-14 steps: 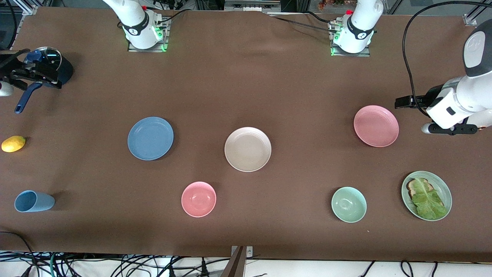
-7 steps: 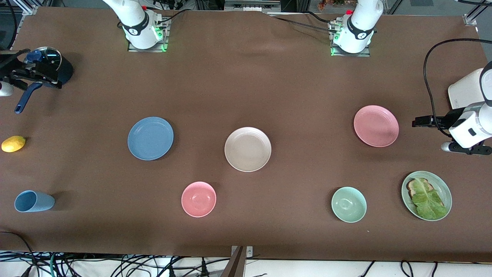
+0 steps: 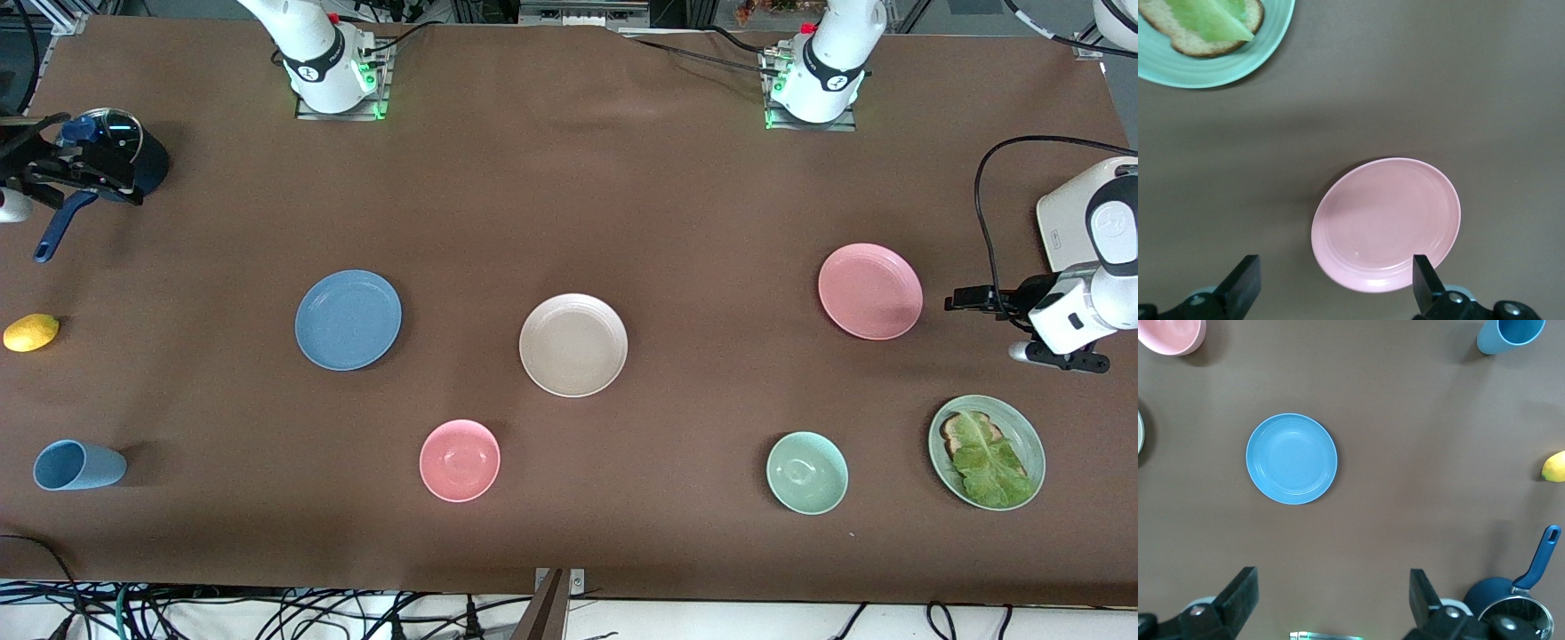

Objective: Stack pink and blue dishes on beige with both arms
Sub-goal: 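Move the left gripper down to the pink plate's rim, then close the left gripper on the pink plate's rim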

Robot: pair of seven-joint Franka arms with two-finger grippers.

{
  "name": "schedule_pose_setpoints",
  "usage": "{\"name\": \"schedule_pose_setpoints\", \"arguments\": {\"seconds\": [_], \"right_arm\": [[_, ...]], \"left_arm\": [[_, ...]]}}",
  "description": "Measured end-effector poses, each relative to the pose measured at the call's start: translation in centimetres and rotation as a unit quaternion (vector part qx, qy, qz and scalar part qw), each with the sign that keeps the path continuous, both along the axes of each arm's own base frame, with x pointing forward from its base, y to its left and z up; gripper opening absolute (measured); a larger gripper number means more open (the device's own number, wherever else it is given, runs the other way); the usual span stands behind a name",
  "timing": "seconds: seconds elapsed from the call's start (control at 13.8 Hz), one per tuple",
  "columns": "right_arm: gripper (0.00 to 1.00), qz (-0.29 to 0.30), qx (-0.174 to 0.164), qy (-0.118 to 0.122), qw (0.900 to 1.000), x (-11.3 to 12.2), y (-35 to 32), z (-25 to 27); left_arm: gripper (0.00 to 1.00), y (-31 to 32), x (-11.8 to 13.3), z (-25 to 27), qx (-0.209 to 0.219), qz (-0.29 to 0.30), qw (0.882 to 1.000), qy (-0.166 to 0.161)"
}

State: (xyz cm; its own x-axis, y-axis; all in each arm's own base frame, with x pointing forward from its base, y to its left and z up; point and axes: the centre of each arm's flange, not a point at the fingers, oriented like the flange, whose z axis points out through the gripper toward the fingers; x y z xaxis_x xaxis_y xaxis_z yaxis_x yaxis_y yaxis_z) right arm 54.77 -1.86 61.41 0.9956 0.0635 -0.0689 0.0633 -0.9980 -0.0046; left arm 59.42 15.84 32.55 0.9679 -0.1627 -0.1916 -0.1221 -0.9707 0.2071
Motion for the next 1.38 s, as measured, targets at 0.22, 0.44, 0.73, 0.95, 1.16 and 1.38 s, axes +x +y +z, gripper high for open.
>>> {"name": "schedule_pose_setpoints", "arguments": {"seconds": [0.22,0.44,0.73,0.95,1.16,1.38], "right_arm": [[1.00,0.000,0.000,0.003,1.000,-0.1,0.0,0.0],[1.00,0.000,0.000,0.003,1.000,-0.1,0.0,0.0],[1.00,0.000,0.000,0.003,1.000,-0.1,0.0,0.0],[1.00,0.000,0.000,0.003,1.000,-0.1,0.0,0.0],[1.00,0.000,0.000,0.003,1.000,-0.1,0.0,0.0],[1.00,0.000,0.000,0.003,1.000,-0.1,0.0,0.0]], "left_arm": [[1.00,2.1,-2.1,-3.8,-0.037,0.000,0.999,-0.030],[1.00,1.5,-4.2,-6.7,-0.028,0.008,0.998,-0.054],[1.00,0.6,-7.3,-8.8,-0.034,0.007,0.995,-0.093],[1.00,1.0,-9.1,-10.2,-0.045,-0.002,0.993,-0.112],[1.00,2.1,-10.6,-11.2,-0.045,-0.002,0.991,-0.123],[1.00,2.9,-11.6,-11.9,-0.054,0.004,0.990,-0.130]]}}
